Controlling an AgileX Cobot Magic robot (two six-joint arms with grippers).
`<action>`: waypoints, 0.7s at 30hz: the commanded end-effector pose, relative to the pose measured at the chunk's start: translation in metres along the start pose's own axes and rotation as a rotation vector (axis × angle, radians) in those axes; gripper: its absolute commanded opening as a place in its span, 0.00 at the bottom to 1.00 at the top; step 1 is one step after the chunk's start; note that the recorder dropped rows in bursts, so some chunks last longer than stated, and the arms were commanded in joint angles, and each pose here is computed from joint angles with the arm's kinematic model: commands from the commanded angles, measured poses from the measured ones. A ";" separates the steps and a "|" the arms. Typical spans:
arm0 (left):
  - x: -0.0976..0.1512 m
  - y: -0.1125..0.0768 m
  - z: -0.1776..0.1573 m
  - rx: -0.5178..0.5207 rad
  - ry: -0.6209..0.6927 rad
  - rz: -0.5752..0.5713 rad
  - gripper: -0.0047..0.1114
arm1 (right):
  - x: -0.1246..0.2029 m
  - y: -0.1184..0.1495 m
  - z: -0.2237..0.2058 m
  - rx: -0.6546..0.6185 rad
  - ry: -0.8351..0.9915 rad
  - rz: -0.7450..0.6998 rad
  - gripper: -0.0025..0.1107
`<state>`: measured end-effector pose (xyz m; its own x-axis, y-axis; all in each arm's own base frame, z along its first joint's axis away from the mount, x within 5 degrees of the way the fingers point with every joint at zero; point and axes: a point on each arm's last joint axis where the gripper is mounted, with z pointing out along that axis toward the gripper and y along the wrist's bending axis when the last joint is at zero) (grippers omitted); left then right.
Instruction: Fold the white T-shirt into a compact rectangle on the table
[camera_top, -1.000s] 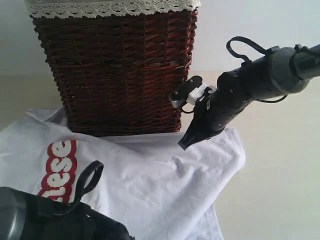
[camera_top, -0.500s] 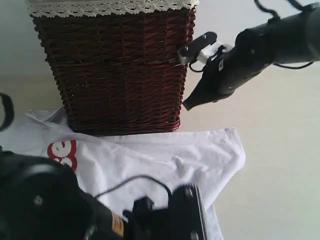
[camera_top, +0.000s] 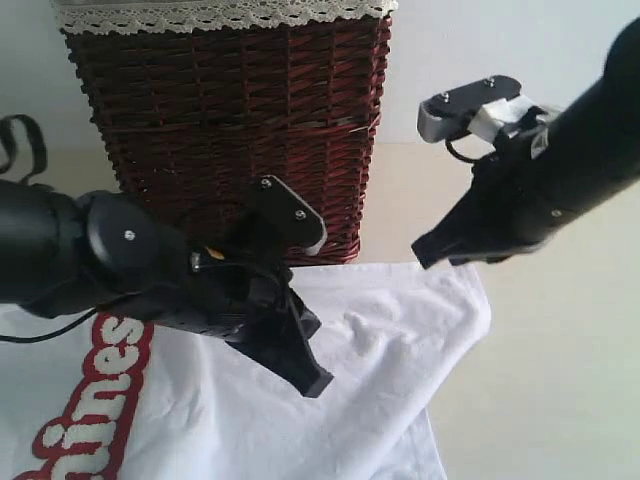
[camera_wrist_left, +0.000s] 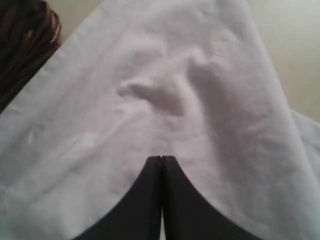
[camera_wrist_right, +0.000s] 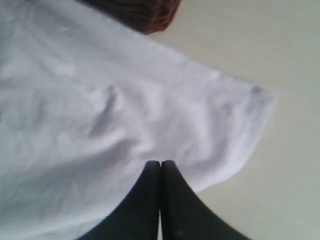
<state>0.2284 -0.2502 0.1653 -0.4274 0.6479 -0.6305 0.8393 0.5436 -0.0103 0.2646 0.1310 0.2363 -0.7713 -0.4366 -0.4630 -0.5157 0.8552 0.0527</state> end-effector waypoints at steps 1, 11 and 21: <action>-0.010 -0.004 0.022 0.086 0.030 0.052 0.04 | 0.047 0.035 -0.003 -0.123 0.076 -0.031 0.02; -0.013 0.004 0.042 0.054 0.020 0.045 0.04 | 0.113 0.088 0.024 -0.209 0.237 -0.188 0.02; -0.007 0.037 0.037 0.033 0.032 -0.031 0.04 | 0.126 0.106 0.069 -0.184 0.337 -0.221 0.02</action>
<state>0.2696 -0.2603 0.1401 -0.4426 0.6604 -0.6066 0.8459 0.5320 -0.0380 0.1369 0.1833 0.1340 -0.6900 -0.6994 -0.1864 -0.7238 0.6703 0.1640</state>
